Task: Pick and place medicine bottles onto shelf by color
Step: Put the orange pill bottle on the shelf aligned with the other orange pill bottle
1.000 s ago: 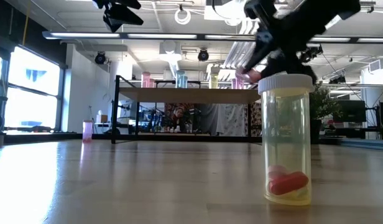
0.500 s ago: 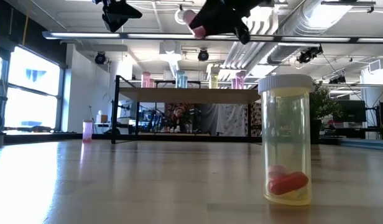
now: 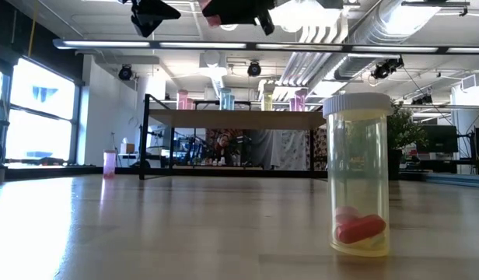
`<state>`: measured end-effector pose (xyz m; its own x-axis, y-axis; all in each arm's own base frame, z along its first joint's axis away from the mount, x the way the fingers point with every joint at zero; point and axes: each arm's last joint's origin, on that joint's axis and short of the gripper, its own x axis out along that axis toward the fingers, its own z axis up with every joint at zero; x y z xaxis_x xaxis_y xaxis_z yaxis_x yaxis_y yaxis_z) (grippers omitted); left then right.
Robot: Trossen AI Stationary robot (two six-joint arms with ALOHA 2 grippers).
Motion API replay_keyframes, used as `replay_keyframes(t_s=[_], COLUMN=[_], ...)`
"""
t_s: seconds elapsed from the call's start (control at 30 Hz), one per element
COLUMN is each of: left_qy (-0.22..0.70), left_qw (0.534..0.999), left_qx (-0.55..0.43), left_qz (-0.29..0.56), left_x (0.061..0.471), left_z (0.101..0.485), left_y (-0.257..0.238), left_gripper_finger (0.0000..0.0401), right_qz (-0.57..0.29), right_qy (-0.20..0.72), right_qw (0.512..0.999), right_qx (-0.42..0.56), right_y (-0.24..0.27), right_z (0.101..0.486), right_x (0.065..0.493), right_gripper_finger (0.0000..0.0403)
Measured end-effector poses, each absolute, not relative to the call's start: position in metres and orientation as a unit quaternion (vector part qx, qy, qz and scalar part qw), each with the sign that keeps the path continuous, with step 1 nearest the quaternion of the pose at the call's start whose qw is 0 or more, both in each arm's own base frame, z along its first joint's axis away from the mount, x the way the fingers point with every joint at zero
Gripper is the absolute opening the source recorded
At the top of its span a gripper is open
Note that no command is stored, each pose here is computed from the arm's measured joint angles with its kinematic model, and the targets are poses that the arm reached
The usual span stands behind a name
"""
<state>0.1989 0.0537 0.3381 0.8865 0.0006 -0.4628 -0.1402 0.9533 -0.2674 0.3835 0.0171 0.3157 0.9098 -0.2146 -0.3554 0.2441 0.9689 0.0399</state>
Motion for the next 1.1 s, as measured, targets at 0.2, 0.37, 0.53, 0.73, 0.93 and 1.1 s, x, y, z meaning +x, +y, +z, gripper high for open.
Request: replay_keyframes(t_s=[0.2,0.37,0.53,0.73,0.93,1.1], left_qy=[0.237,0.255,0.285,0.34,0.358,0.37], left_qw=[0.963,0.96,0.954,0.937,0.929,0.922], left_qx=[-0.125,-0.108,-0.084,-0.085,-0.095,-0.114], left_qz=[0.034,0.031,0.025,0.02,0.006,-0.013], left_x=[0.199,0.195,0.194,0.2,0.213,0.224], left_z=[0.338,0.347,0.362,0.364,0.357,0.348], left_y=[0.054,0.053,0.054,0.057,0.059,0.061], left_gripper_finger=[0.0211,0.0211,0.0211,0.0211,0.0211,0.0211], right_qz=[-0.104,-0.097,-0.084,-0.06,-0.043,-0.032], right_qy=[0.154,0.157,0.129,0.134,0.17,0.193], right_qw=[0.981,0.98,0.984,0.985,0.98,0.975], right_qx=[0.05,0.076,0.085,0.089,0.095,0.104], right_y=[0.018,0.018,0.019,0.019,0.021,0.021], right_z=[0.323,0.319,0.316,0.307,0.294,0.286], right_x=[0.385,0.388,0.397,0.404,0.407,0.409], right_gripper_finger=[0.0074,0.0074,0.0074,0.0074,0.0074,0.0074])
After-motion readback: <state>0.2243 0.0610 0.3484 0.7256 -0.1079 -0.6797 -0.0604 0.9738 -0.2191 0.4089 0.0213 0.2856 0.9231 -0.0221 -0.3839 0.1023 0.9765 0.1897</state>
